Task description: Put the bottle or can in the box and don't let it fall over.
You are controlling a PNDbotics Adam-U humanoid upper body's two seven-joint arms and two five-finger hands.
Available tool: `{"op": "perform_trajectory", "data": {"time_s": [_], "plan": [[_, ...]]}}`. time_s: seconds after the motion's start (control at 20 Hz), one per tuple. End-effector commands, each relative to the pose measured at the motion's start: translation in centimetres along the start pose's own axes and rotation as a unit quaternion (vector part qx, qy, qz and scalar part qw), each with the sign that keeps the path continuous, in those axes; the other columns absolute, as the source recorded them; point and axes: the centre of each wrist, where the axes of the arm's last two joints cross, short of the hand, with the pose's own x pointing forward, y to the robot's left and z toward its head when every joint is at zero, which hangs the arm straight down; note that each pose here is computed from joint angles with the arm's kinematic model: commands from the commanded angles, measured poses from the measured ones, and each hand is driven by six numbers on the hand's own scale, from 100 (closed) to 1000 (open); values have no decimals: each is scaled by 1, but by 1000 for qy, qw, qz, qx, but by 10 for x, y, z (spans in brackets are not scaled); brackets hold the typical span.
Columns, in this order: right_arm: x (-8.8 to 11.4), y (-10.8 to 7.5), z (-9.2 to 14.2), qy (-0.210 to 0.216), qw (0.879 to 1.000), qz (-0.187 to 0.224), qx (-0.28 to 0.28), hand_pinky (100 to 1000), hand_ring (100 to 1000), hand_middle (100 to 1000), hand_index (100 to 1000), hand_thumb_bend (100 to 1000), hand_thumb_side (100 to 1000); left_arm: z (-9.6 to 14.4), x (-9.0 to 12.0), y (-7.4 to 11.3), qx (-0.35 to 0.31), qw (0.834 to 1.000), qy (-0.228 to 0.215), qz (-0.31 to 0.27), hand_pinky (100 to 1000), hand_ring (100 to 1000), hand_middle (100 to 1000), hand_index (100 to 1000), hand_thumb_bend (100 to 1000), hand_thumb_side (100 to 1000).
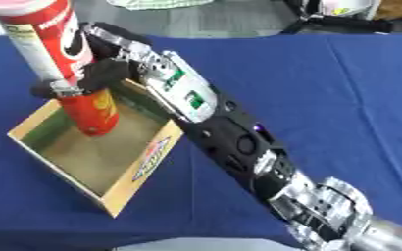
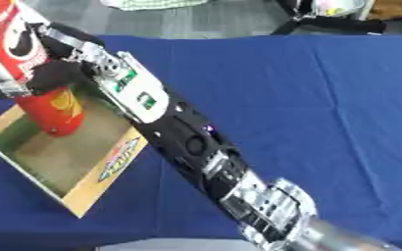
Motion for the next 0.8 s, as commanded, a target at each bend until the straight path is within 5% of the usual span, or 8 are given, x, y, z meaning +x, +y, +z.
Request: {"op": "perform_trajectory", "data": {"time_s": [0.05, 0.15, 0.2, 0.3, 0.4, 0.8], "plan": [[6, 3, -4, -10, 1000, 7, 6, 926, 1000, 1000, 527, 590, 221, -3, 7, 1, -2, 1000, -10, -5, 712, 1000, 913, 856, 498, 893], [4, 5, -4, -9, 1000, 8, 11, 935, 1000, 1000, 611, 622, 210, -3, 7, 2, -1, 1000, -10, -5, 712, 1000, 913, 856, 498, 893], [3, 6, -4, -9, 1000, 11, 16, 949, 1000, 1000, 761, 672, 226, -3, 6, 2, -1, 1000, -10, -5, 712, 1000, 913, 856, 498, 892], [4, 5, -3, -13, 999, 26, 21, 974, 1000, 1000, 914, 685, 479, -3, 6, 2, -1, 1000, -9, -6, 711, 1000, 913, 856, 498, 892], [4, 3, -3, -9, 998, 51, 19, 991, 1000, 1000, 938, 678, 582, -3, 6, 2, 0, 1000, -9, -6, 712, 1000, 913, 856, 499, 892], [6, -2, -1, -8, 997, 72, 6, 980, 1000, 1000, 929, 678, 550, -3, 6, 3, -1, 1000, -9, -6, 711, 1000, 913, 857, 500, 891]]}}
